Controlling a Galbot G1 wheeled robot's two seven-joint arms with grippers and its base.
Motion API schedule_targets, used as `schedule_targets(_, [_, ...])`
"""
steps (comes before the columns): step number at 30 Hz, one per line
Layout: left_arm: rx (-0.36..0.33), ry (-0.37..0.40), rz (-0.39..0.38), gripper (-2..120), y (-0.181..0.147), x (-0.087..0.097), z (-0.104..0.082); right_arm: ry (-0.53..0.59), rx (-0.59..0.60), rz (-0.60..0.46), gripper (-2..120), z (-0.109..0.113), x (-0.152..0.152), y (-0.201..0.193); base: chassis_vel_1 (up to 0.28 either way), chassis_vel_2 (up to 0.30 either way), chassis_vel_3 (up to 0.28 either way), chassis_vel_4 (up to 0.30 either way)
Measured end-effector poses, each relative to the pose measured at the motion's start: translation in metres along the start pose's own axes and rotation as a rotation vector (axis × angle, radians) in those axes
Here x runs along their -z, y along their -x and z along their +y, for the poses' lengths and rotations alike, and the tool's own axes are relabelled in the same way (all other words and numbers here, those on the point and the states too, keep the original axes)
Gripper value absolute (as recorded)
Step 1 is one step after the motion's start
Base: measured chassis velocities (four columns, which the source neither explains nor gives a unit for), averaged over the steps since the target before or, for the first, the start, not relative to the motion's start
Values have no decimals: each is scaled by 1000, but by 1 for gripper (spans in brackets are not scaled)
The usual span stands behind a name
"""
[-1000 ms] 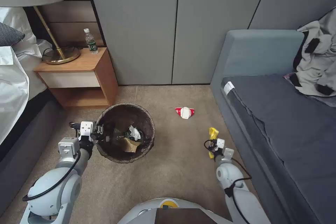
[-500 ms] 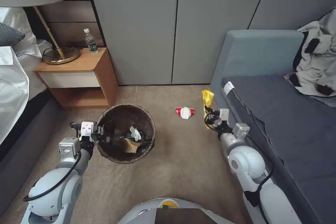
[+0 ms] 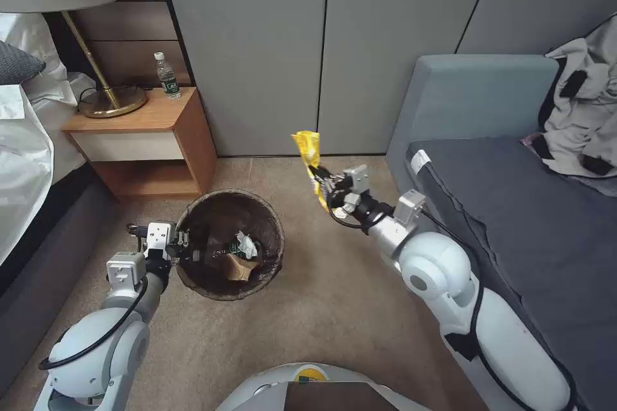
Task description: Pick up the trash bin, then pick up the garbage from the floor and place it into the trash bin.
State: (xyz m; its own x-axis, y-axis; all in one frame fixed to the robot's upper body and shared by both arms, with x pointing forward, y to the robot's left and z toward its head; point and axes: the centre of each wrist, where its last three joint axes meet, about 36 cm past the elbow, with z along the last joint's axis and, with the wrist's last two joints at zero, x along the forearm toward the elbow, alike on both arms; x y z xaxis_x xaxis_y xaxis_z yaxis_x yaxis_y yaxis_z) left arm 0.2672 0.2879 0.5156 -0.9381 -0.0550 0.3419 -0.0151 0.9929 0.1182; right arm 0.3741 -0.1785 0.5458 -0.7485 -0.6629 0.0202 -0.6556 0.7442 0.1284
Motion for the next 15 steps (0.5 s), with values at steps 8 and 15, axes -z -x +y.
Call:
schedule_targets(8, [-2,-3,8,3,0,-1,1,19,132,52,0,16,-1,19,0,0,0,0])
schedule_targets(15, [-3,-2,11,3,0,0,2,41,225,91,0,30,0,31,0,0,0,0])
